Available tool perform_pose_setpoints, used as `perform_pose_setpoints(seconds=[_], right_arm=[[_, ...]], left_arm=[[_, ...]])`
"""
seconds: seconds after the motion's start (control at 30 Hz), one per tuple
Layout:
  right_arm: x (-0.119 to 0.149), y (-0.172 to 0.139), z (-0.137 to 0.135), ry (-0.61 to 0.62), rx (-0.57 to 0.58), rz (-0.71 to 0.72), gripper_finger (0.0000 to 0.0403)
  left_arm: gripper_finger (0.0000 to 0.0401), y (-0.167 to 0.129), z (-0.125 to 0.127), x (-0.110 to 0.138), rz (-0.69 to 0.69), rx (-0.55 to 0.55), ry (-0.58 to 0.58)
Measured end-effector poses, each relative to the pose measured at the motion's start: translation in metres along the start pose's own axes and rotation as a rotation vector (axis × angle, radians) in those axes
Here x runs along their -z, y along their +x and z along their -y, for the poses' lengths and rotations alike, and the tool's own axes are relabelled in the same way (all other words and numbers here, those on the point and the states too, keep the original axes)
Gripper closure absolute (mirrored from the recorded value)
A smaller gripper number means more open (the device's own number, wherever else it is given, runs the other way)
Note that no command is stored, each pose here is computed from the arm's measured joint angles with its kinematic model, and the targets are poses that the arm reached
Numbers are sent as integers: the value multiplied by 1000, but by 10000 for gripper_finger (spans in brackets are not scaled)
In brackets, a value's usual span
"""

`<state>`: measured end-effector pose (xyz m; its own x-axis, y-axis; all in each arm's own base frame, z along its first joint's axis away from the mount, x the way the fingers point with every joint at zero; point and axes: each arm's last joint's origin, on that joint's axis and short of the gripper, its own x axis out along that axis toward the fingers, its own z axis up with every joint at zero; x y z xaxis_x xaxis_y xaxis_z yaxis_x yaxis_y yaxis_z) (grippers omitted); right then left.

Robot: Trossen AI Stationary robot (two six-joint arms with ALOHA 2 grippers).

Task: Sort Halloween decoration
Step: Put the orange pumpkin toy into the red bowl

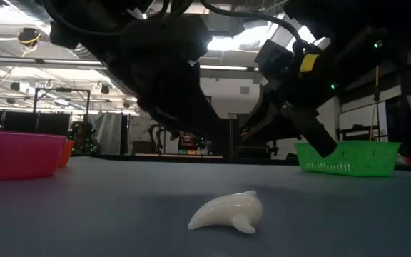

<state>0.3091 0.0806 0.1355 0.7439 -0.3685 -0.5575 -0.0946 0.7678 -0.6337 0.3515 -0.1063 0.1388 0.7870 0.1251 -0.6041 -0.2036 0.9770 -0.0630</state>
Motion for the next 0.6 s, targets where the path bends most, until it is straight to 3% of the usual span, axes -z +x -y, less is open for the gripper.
perform_pose_setpoints(seconds=[0.4, 0.6], right_arm=[[0, 0, 1, -22, 42, -10, 299], [0, -1, 4, -22, 120, -42, 299]], left_arm=[[210, -27, -42, -11, -185, -170, 21], [210, -34, -46, -7, -258, -197, 36]])
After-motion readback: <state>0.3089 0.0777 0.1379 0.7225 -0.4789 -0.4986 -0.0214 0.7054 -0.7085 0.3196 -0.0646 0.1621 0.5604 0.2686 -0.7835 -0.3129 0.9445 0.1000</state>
